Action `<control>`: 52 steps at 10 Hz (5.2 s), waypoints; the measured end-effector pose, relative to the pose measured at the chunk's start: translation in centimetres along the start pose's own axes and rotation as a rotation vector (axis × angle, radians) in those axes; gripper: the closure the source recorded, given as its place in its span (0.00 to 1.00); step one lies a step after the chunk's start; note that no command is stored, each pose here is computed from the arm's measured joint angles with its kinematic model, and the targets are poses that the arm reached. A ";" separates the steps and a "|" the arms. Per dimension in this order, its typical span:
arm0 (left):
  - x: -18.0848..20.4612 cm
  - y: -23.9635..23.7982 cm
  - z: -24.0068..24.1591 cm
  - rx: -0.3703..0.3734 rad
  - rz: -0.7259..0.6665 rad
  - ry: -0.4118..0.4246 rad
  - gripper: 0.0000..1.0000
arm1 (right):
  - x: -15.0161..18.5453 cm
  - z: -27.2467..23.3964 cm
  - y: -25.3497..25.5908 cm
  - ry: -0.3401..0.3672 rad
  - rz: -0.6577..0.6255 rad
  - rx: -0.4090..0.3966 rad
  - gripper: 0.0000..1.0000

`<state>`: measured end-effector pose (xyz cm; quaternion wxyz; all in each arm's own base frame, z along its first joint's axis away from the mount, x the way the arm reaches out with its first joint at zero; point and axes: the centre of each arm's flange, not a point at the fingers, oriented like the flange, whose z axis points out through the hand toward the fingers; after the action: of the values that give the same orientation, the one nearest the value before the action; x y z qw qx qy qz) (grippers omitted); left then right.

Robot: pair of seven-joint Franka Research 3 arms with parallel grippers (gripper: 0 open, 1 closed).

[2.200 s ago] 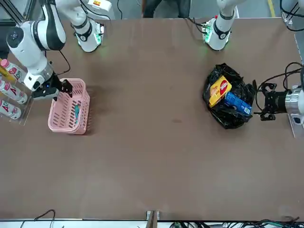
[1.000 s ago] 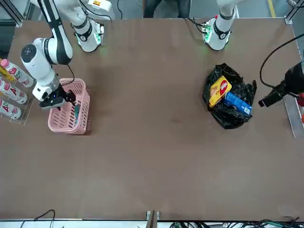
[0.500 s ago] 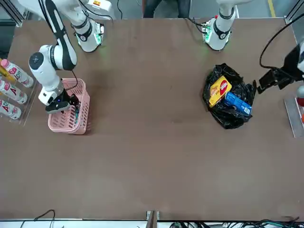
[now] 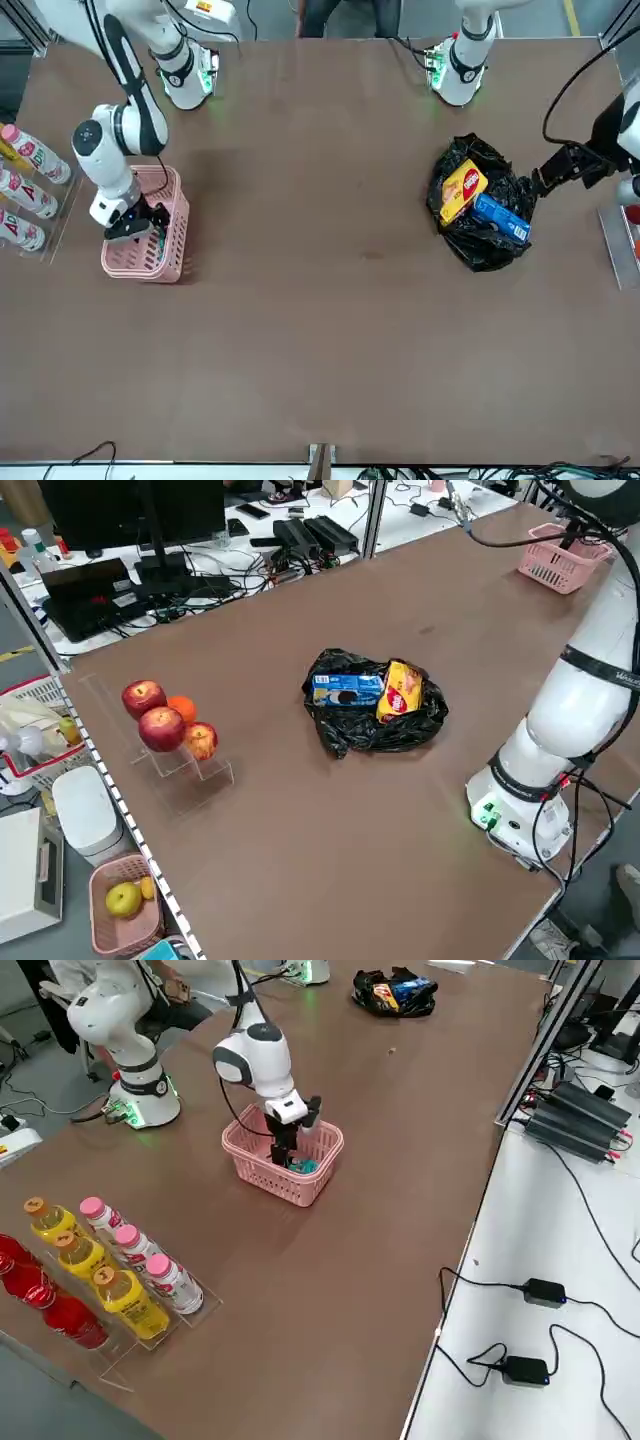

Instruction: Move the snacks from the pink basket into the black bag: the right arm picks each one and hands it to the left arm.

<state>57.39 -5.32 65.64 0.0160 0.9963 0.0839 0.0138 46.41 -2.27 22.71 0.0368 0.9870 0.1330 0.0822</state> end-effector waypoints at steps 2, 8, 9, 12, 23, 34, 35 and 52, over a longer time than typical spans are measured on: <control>0.2 -1.3 0.3 0.013 -0.013 -0.017 0.00 | -0.1 0.6 -0.1 -0.005 -0.002 -0.002 0.00; 0.6 -2.0 1.1 0.017 -0.018 -0.032 0.00 | 0.0 1.5 -0.9 0.011 -0.021 -0.006 0.12; 0.7 -2.2 1.0 0.017 -0.021 -0.031 0.00 | 0.0 1.5 -0.9 0.013 -0.022 -0.006 0.12; 0.7 -2.2 1.0 0.017 -0.020 -0.030 0.00 | -0.1 2.1 -0.9 0.024 -0.024 -0.013 0.12; 1.0 -3.7 0.9 0.016 -0.038 -0.028 0.00 | -1.6 6.2 -0.2 0.107 -0.014 0.124 0.14; 1.0 -2.8 1.4 0.017 -0.026 -0.036 0.00 | -0.1 5.2 -1.4 0.065 -0.057 0.142 0.61; 1.0 -2.6 1.4 0.017 -0.023 -0.036 0.00 | -0.1 5.1 -1.4 0.064 -0.058 0.141 0.64; 1.0 -2.2 1.5 -0.003 -0.019 -0.044 0.00 | 10.2 -7.4 2.4 -0.264 -0.072 0.187 0.65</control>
<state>58.04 -2.98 64.04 0.0195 0.9954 0.0930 -0.0081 55.46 -1.50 31.81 -0.0351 0.9829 0.1695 -0.0621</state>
